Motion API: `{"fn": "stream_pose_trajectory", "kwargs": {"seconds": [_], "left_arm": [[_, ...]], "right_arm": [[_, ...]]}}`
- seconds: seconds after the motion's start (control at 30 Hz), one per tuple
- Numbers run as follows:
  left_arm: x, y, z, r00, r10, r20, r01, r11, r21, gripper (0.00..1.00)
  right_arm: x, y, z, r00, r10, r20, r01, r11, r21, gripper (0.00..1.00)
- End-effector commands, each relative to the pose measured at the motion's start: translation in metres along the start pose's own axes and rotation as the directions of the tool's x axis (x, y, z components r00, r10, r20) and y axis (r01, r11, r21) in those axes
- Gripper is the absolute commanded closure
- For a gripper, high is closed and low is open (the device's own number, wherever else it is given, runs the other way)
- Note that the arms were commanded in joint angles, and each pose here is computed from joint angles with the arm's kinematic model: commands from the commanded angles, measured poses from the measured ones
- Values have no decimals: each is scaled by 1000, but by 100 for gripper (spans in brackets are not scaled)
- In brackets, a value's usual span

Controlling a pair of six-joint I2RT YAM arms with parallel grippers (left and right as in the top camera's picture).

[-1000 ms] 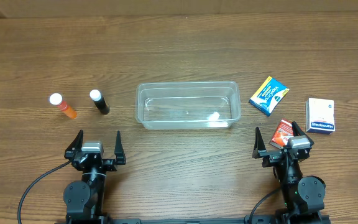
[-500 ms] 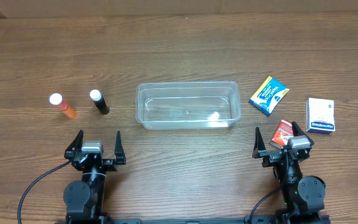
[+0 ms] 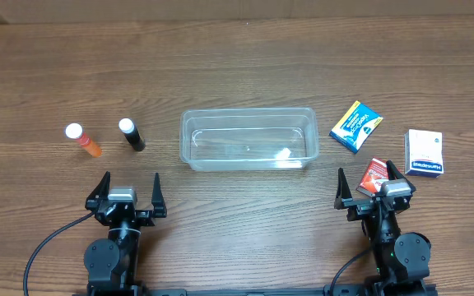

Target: Pack container

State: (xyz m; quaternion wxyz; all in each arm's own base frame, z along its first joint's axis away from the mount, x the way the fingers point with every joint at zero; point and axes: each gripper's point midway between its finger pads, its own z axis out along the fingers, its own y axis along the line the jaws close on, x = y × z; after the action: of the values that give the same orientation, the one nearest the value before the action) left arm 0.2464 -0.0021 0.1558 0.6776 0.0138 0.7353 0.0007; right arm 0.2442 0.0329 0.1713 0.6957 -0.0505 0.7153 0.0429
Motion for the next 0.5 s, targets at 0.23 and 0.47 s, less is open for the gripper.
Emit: {"fn": "stream_pose_trajectory", "kwargs": {"seconds": [0.23,0.47], "left_arm": [[0,0,0,1000,-7,5,7,1000,-4,0],[0,0,0,1000,-7,6,7,1000,-2,0]], "right_arm": [[1,-1,0,1000,0,8,0,1000,5,0],[1,3,0,1000,0,6,0,1000,-16,0]]}}
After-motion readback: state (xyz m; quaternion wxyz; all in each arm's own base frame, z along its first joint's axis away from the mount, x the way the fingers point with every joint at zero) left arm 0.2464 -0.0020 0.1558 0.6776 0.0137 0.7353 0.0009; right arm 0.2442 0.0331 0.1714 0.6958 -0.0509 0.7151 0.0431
